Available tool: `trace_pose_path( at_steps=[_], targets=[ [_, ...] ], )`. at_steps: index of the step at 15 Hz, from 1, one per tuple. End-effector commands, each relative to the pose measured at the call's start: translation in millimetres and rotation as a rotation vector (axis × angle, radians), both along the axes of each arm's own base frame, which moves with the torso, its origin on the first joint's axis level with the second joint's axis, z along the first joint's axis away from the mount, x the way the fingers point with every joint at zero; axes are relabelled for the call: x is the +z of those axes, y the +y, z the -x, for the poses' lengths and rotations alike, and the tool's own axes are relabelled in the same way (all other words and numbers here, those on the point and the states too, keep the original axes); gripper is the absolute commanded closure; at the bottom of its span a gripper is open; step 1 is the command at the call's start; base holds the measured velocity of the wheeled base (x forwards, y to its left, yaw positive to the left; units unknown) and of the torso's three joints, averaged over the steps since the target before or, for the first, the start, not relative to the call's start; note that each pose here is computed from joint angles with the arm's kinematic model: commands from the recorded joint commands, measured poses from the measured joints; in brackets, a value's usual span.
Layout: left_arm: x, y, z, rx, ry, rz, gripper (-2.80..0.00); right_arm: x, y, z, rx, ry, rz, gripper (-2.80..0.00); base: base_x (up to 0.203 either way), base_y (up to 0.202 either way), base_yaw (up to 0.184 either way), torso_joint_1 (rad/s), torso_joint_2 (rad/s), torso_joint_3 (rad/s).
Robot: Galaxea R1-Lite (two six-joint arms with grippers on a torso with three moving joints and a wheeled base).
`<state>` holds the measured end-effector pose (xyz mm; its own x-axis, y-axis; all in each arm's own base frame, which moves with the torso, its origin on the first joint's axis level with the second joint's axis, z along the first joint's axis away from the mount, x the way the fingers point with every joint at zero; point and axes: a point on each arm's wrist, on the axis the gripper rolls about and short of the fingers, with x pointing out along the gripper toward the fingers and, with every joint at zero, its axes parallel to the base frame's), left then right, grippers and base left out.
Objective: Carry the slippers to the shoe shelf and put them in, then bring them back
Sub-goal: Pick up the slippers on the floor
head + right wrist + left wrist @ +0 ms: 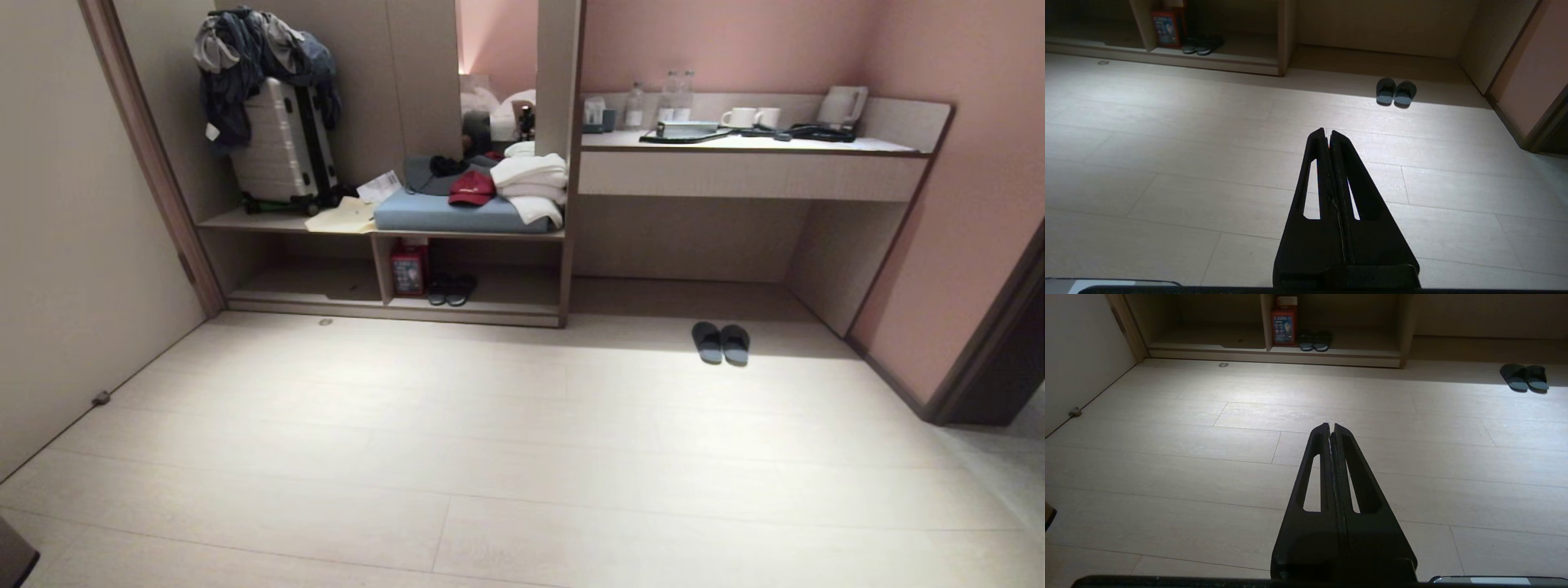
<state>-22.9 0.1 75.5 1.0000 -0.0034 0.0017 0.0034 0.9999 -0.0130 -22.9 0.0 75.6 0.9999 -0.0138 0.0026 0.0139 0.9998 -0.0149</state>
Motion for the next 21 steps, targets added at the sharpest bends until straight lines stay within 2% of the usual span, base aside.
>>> trace_pose_path(
  at_steps=[1,12,21],
  targets=[
    [-0.3,0.0,-0.2,0.000,0.002,0.001,0.00,0.0,0.0,0.1,0.000,-0.002,0.000,0.00,0.000,0.000,0.000,0.000,0.00,0.000],
    [-0.3,0.0,-0.2,0.000,0.002,0.001,0.00,0.0,0.0,0.1,0.000,-0.002,0.000,0.00,0.000,0.000,0.000,0.000,0.00,0.000],
    [-0.3,0.0,-0.2,0.000,0.002,0.001,0.00,0.0,0.0,0.1,0.000,-0.002,0.000,0.00,0.183,0.000,0.000,-0.001,0.00,0.002]
  ],
)
